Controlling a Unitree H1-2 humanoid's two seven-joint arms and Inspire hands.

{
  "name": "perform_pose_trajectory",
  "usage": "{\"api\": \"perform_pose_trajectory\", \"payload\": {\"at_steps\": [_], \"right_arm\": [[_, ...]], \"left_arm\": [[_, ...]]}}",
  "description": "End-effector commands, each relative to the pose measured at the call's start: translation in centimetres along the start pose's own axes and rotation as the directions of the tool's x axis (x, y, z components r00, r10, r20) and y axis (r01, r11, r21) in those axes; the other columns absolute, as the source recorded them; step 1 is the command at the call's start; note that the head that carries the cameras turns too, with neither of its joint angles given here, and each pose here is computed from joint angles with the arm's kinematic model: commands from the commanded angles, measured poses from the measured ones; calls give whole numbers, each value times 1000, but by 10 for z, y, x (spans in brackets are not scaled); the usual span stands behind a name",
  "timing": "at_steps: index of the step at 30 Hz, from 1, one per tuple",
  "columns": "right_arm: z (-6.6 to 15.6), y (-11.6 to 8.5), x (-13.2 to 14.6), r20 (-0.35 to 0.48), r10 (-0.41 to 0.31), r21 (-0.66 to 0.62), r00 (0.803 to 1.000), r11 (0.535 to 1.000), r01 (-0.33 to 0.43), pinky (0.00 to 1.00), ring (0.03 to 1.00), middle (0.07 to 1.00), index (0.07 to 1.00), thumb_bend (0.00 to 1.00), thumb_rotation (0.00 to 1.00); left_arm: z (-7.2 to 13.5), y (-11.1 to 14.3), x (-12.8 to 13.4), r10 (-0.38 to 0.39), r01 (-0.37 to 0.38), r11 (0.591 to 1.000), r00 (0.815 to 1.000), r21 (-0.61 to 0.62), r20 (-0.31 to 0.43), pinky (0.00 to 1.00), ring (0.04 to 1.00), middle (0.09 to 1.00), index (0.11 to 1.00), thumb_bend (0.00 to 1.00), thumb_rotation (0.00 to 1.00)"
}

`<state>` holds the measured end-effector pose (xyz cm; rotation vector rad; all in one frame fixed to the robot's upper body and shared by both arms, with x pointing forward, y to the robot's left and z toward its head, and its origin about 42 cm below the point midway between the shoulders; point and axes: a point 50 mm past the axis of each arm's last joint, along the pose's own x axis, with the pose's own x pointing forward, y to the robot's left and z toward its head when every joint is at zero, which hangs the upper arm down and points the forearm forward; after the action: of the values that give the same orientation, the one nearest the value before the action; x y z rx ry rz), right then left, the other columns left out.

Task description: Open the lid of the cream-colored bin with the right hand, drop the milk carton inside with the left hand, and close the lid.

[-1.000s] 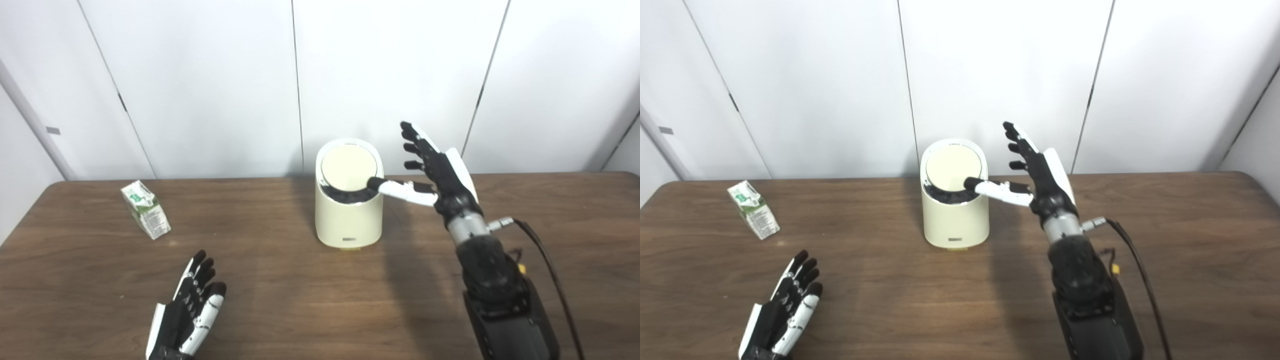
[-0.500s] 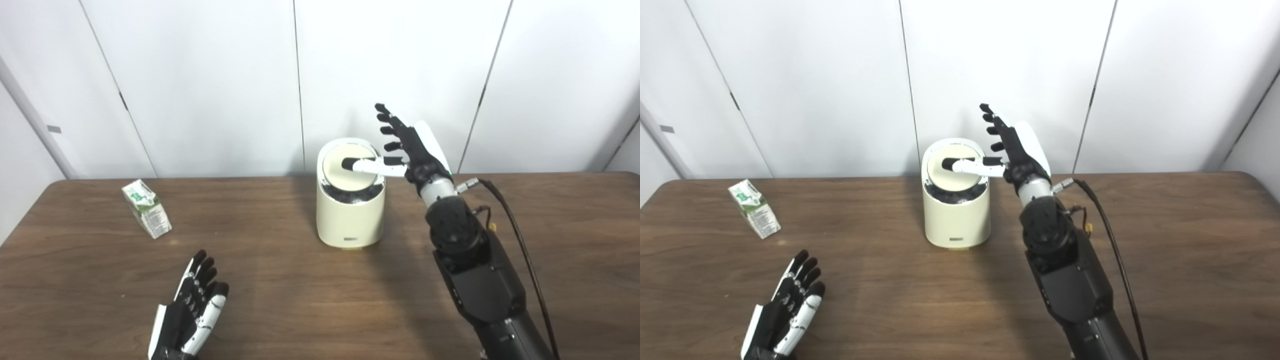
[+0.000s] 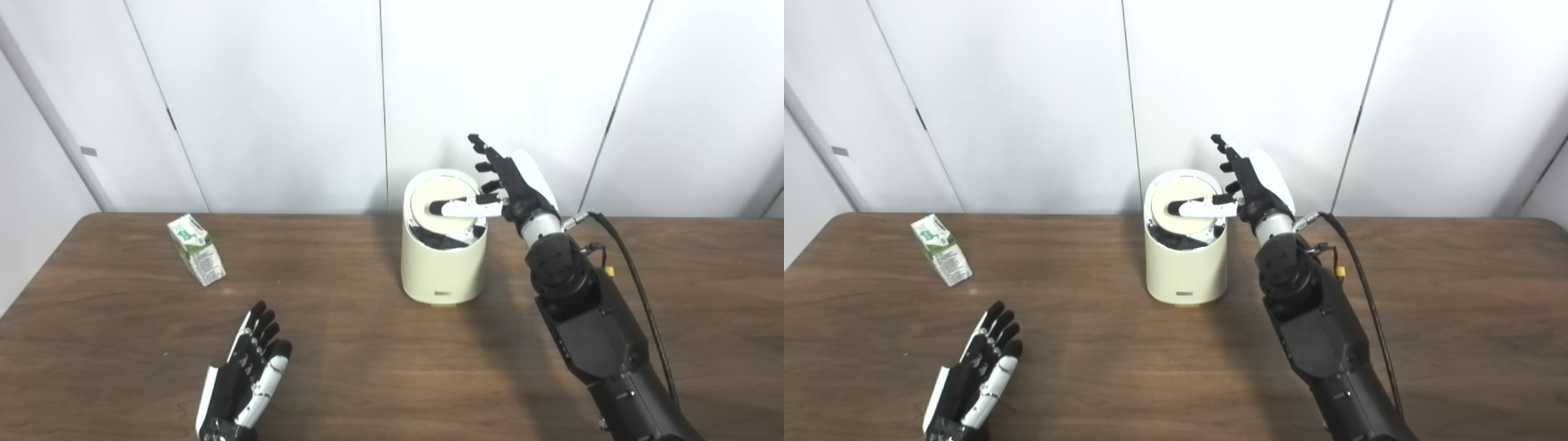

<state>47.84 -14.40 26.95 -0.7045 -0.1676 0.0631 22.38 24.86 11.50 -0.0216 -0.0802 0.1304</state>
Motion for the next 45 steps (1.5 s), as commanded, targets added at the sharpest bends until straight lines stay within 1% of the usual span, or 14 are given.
{"api": "perform_pose_trajectory", "payload": {"at_steps": [1, 10, 17, 21, 27, 28, 32, 34, 36, 38, 41, 42, 43, 45], "right_arm": [[29, -19, 12, 106, -58, -17, 993, 998, 60, 701, 864, 931, 929, 917, 318], [16, -20, 10, 104, -41, -50, 994, 998, 47, 737, 892, 934, 929, 932, 265], [8, -19, 8, 132, -23, -165, 991, 985, 45, 768, 896, 922, 925, 969, 253], [5, -17, 7, 138, -1, -242, 990, 970, 35, 806, 905, 931, 931, 966, 245], [4, -12, 6, 153, 23, -284, 988, 959, 21, 837, 922, 943, 936, 963, 194], [5, -11, 6, 149, 23, -268, 989, 963, 18, 838, 922, 943, 935, 963, 200], [10, -11, 9, 101, 8, -96, 995, 995, 2, 792, 909, 938, 931, 962, 229], [13, -15, 10, 82, 3, -36, 997, 999, 0, 734, 882, 927, 929, 948, 263], [17, -20, 10, 68, -4, 27, 998, 1000, 2, 687, 851, 917, 930, 915, 327], [20, -26, 10, 56, -21, 117, 998, 993, 14, 694, 850, 910, 925, 890, 351], [23, -35, 6, 1, -34, 283, 999, 959, 32, 756, 862, 902, 910, 877, 384], [23, -37, 5, -11, -32, 317, 999, 948, 34, 802, 881, 910, 913, 858, 389], [24, -39, 3, -19, -28, 389, 999, 921, 33, 818, 888, 913, 914, 851, 391], [24, -45, 0, -17, -24, 517, 1000, 856, 29, 865, 923, 944, 937, 779, 357]], "left_arm": [[4, -4, -1, -11, 11, 1000, 1000, 8, 3, 896, 932, 945, 1000, 613, 509], [6, -3, -1, -16, 16, 1000, 1000, 24, 2, 915, 929, 935, 999, 610, 510], [6, -4, -1, -16, 16, 1000, 1000, 24, 5, 912, 926, 934, 1000, 601, 514], [7, -4, -1, -12, 12, 1000, 1000, 24, 0, 913, 930, 936, 1000, 603, 515], [5, -3, 0, -11, 11, 1000, 1000, 27, 6, 913, 926, 931, 997, 604, 516], [6, -3, 0, -10, 10, 1000, 1000, 26, 5, 912, 926, 930, 997, 606, 514], [6, -4, 1, -15, 15, 1000, 1000, 24, 5, 921, 930, 935, 996, 615, 514], [5, -5, 1, -12, 12, 1000, 1000, 24, 4, 914, 928, 935, 997, 615, 513], [5, -4, 1, -9, 9, 1000, 1000, 24, 5, 909, 929, 935, 996, 603, 517], [5, -4, 2, -8, 8, 1000, 1000, 25, 5, 905, 927, 934, 995, 595, 513], [3, -4, 2, -9, 9, 1000, 1000, 27, 4, 903, 928, 936, 999, 610, 520], [3, -4, 2, -10, 10, 1000, 1000, 30, 3, 899, 927, 937, 1000, 613, 530], [3, -4, 2, -10, 10, 999, 1000, 31, 3, 898, 927, 938, 1000, 614, 533], [2, -4, 2, -10, 10, 1000, 1000, 24, 4, 892, 928, 939, 1000, 600, 527]]}}
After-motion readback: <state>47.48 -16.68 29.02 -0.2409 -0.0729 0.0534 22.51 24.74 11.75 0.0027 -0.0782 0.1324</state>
